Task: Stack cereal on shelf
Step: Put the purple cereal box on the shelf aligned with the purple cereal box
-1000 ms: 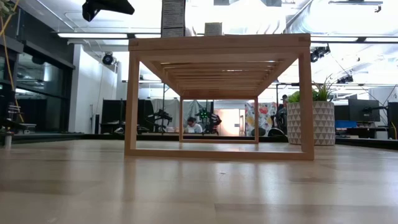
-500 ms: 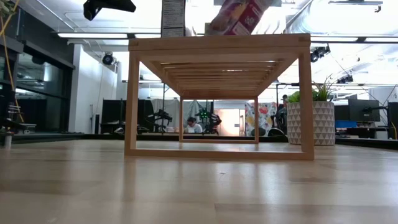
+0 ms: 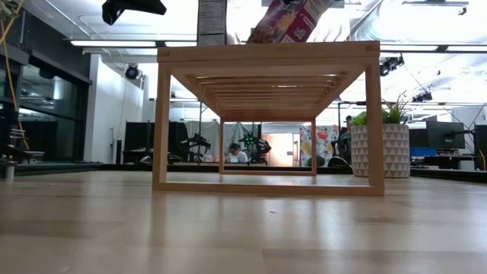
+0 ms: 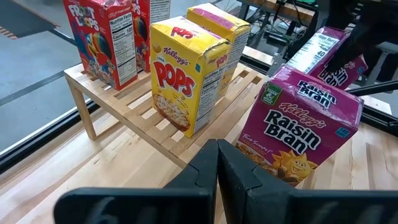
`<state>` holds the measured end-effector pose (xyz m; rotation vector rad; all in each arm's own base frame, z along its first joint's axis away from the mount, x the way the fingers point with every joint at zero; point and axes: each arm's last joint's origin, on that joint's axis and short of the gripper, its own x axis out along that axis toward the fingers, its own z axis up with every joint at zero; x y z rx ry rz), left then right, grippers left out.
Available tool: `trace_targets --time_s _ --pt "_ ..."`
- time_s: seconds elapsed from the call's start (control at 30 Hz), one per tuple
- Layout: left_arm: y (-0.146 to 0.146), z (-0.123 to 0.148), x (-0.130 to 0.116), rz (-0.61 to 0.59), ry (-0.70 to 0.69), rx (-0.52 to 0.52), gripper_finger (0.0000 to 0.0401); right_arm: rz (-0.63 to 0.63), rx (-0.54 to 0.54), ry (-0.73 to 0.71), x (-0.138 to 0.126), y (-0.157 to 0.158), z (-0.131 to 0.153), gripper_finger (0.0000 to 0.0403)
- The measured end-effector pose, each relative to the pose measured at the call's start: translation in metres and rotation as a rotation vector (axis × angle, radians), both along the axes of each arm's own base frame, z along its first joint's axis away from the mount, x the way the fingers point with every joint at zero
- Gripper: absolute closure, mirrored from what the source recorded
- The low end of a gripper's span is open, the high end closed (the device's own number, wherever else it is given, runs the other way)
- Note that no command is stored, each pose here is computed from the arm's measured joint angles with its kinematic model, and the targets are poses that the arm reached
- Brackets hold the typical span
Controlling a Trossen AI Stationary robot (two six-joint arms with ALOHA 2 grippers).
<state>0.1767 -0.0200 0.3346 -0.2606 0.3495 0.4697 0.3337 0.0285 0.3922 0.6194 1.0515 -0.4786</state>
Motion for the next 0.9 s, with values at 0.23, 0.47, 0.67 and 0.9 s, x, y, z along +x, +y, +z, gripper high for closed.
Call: trace_targets --time_s 0.23,0.47,0.67,0.9 --pt "0.0 0.0 0.0 0.0 0.0 0.0 0.0401 -0.01 -0.03 -0.006 0.001 -0.001 0.0 0.022" --pt "0.0 0.0 0.0 -0.001 0.001 0.002 0.0401 -0.013 -0.062 -0.037 0.004 -0.003 0.001 0.0154" --pt "0.0 0.0 0.0 -0.004 0.004 0.008 0.0401 0.007 -0.079 -0.087 0.006 -0.005 0.005 0.0148" --pt "0.0 0.0 0.0 -0.004 0.004 0.008 0.0401 0.073 -0.129 -0.14 -0.016 -0.008 0.026 0.0148"
